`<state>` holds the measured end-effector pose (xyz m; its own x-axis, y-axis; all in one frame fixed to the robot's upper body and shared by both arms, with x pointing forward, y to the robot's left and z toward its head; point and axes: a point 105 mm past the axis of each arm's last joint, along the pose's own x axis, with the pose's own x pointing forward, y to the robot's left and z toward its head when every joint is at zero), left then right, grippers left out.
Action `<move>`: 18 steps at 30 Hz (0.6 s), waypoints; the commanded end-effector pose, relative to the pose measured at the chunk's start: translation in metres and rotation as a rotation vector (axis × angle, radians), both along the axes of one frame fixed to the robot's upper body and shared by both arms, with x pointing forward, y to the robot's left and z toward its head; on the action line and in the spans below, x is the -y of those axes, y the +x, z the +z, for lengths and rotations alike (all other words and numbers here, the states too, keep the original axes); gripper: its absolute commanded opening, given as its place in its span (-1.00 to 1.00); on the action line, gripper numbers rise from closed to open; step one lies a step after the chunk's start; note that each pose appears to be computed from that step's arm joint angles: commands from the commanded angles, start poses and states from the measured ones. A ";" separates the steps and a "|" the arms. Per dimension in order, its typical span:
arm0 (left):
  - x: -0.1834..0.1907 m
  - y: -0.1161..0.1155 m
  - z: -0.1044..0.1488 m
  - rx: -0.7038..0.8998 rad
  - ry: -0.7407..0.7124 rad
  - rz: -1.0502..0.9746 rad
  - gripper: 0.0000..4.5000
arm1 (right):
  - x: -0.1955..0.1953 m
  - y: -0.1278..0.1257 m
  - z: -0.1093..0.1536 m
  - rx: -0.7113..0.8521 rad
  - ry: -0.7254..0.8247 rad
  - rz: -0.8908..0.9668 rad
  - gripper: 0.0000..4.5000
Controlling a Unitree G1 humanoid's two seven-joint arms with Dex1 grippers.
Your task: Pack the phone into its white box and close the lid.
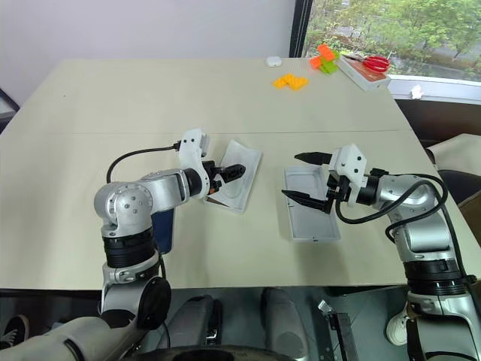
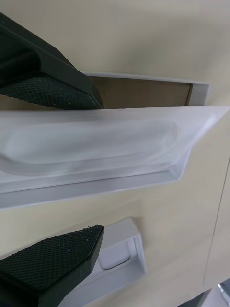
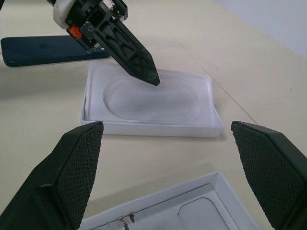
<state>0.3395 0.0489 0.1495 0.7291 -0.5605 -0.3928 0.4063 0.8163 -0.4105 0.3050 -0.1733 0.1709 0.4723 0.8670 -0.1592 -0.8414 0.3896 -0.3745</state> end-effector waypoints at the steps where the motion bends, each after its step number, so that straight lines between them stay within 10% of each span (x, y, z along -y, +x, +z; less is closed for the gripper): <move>1: -0.002 -0.001 0.019 0.064 -0.004 -0.015 0.73 | -0.002 0.001 0.009 0.042 0.003 0.012 1.00; 18: -0.027 -0.008 0.032 0.104 -0.002 -0.073 0.73 | -0.005 0.004 0.013 0.044 0.022 0.015 1.00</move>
